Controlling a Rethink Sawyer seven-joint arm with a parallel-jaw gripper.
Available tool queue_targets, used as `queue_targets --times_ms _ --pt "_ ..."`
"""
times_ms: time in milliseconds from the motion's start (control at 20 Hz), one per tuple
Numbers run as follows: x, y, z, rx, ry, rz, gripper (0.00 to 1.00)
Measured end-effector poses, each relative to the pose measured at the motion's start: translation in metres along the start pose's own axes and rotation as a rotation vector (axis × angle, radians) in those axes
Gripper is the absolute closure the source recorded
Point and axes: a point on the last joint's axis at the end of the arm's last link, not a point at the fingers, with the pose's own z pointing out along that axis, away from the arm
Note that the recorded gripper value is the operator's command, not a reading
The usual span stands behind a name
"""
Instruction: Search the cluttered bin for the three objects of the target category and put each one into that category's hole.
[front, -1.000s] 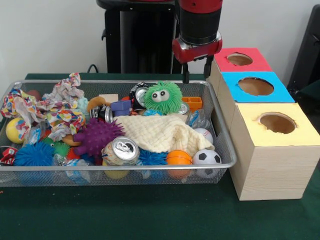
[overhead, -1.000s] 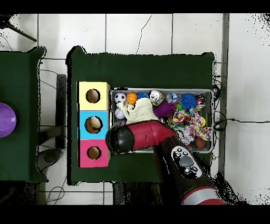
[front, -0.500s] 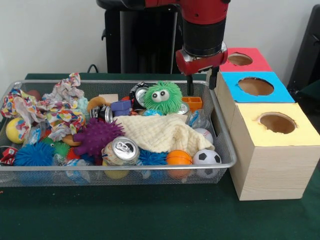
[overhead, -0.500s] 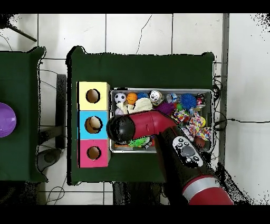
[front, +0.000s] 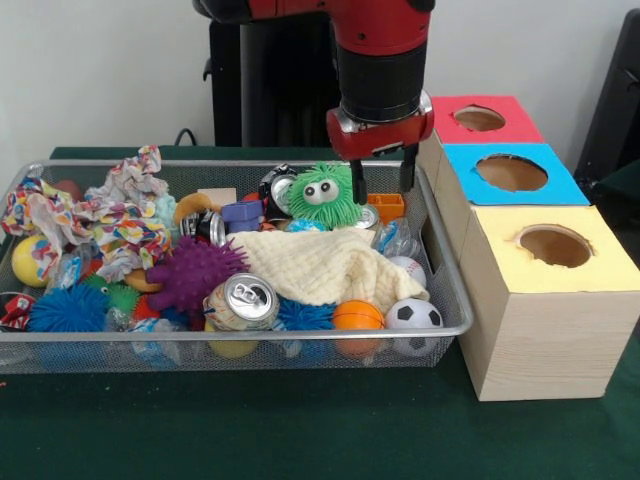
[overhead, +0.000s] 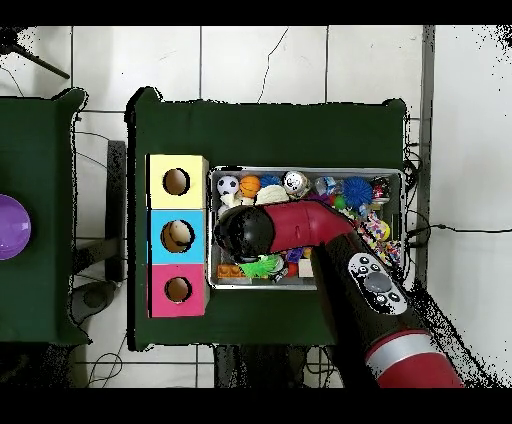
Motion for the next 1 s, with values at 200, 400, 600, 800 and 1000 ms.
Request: queue_targets --times_ms 200,400,600,800,1000 --pt "0.002 -0.005 -0.002 0.002 -0.002 0.005 0.0" --pt "0.002 -0.005 -0.006 0.007 -0.005 0.005 0.0" --pt "0.001 -0.006 -0.009 0.005 -0.012 0.005 0.0" --pt "0.001 -0.011 -0.01 -0.001 -0.016 0.012 0.0" --pt "0.002 -0.02 -0.011 -0.019 -0.012 0.029 0.0"
